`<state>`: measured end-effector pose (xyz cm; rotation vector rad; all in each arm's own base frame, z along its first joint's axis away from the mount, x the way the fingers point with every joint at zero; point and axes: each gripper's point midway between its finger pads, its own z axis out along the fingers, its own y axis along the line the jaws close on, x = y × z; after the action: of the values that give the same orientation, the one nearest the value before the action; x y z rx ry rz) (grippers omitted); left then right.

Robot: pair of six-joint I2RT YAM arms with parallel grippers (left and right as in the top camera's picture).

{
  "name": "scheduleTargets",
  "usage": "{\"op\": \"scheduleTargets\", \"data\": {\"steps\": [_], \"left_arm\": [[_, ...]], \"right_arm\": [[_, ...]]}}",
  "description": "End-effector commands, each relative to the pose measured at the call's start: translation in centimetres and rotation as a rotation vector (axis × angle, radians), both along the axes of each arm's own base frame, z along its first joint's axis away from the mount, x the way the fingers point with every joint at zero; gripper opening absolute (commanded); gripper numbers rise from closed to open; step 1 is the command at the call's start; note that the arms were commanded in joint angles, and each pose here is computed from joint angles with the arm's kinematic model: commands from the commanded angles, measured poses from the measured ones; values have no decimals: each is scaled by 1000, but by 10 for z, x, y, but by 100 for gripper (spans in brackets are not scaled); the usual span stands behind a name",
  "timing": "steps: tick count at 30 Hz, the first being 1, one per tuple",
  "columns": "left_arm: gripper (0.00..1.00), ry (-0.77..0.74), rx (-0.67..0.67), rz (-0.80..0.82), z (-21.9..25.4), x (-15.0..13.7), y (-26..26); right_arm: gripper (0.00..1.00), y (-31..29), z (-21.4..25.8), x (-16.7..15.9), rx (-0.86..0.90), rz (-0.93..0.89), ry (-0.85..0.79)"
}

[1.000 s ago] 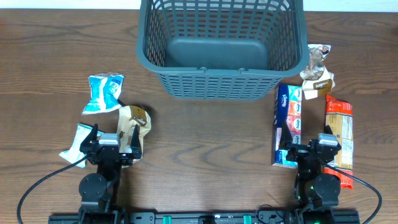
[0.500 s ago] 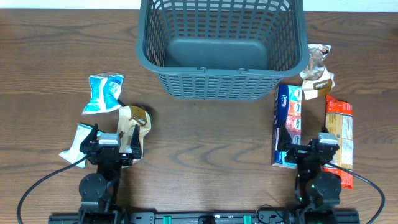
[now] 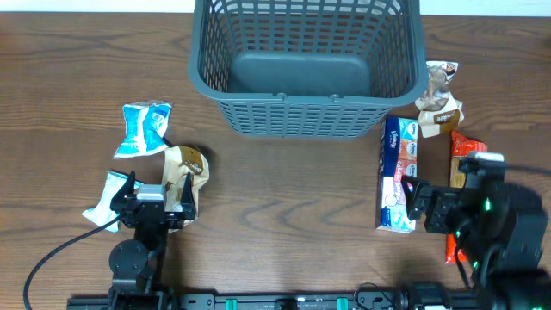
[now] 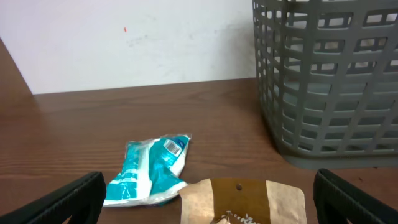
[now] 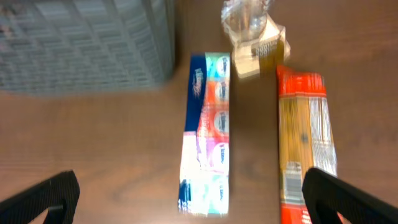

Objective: Pack container
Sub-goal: 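Move the right gripper down onto the Kleenex tissue pack and grasp it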

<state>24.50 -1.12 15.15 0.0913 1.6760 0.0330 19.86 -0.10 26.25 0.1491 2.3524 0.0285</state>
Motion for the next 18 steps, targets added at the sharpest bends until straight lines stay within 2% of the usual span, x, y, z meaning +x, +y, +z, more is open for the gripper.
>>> {"op": "scheduleTargets", "data": {"steps": [1, 4, 12, 18], "left_arm": [[99, 51, 14, 13, -16, -1, 2], [99, 51, 14, 13, -16, -1, 2], [99, 51, 14, 13, -16, -1, 2], [99, 51, 14, 13, -16, -1, 2]], "right_arm": [[99, -1, 8, 1, -1, -2, 80], [98, -4, -5, -2, 4, -39, 169], [99, -2, -21, 7, 35, -61, 256], [99, -12, -55, 20, 45, -118, 446]]}}
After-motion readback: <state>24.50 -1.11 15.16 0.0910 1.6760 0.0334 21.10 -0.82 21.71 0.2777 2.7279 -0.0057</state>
